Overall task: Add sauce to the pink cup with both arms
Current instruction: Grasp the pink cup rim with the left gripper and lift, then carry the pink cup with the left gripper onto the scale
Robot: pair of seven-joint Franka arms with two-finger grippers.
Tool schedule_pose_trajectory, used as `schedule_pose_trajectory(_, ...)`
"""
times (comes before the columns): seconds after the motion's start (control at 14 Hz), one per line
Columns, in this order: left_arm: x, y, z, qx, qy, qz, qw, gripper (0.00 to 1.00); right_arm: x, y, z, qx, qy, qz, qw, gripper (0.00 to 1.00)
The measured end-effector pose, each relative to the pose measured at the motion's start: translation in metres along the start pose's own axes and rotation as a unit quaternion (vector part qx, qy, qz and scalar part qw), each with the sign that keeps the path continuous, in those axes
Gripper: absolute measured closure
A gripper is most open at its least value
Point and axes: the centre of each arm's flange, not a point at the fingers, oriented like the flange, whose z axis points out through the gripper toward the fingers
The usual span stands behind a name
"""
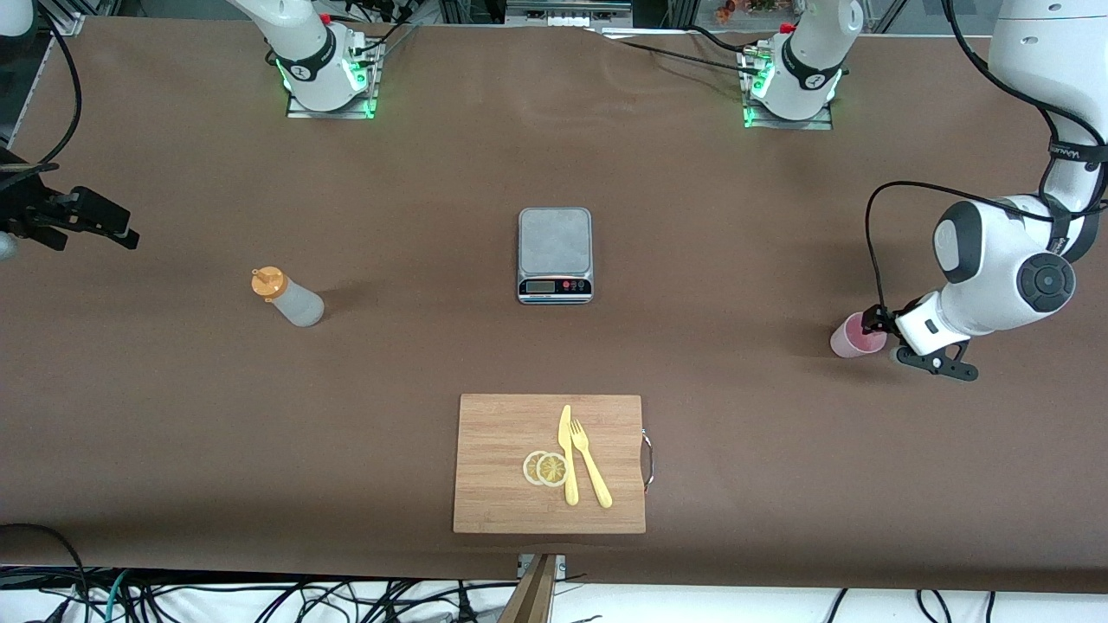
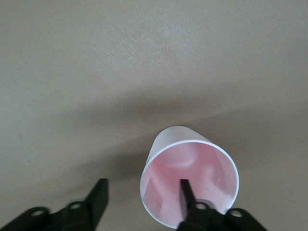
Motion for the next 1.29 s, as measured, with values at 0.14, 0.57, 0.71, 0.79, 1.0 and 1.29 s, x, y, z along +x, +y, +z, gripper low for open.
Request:
schedule_pose_trajectory(0.14, 0.000, 0.001, 0.007, -0.002, -0.005, 0.000, 1.000, 0.63, 0.000, 0.000, 0.000, 0.000, 0.000, 0.000, 1.000, 0.00)
schedule_pose_trajectory(0.57, 0.003, 0.002, 0.002, -0.003, -0.005, 0.002, 1.000, 0.96, 0.000, 0.000, 0.000, 0.000, 0.000, 0.000, 1.000, 0.00)
schedule_pose_trajectory(0.71, 0.009, 0.008, -0.018, -0.011, -0.026, 0.009, 1.000, 0.96, 0.000, 0.000, 0.000, 0.000, 0.000, 0.000, 1.000, 0.00)
schedule_pose_trajectory(0.79, 0.014, 0.016, -0.037, -0.016, -0.040, 0.014, 0.999, 0.96, 0.000, 0.000, 0.000, 0.000, 0.000, 0.000, 1.000, 0.00)
schedule_pose_trajectory(1.0, 0.029, 0.074, -0.100, -0.030, -0.074, 0.029, 0.996, 0.96, 0.000, 0.000, 0.000, 0.000, 0.000, 0.000, 1.000, 0.00)
schedule_pose_trajectory(1.29, 0.040, 0.199, -0.133, -0.043, -0.100, 0.009, 0.994, 0.96, 0.000, 0.001, 0.000, 0.000, 0.000, 0.001, 1.000, 0.00)
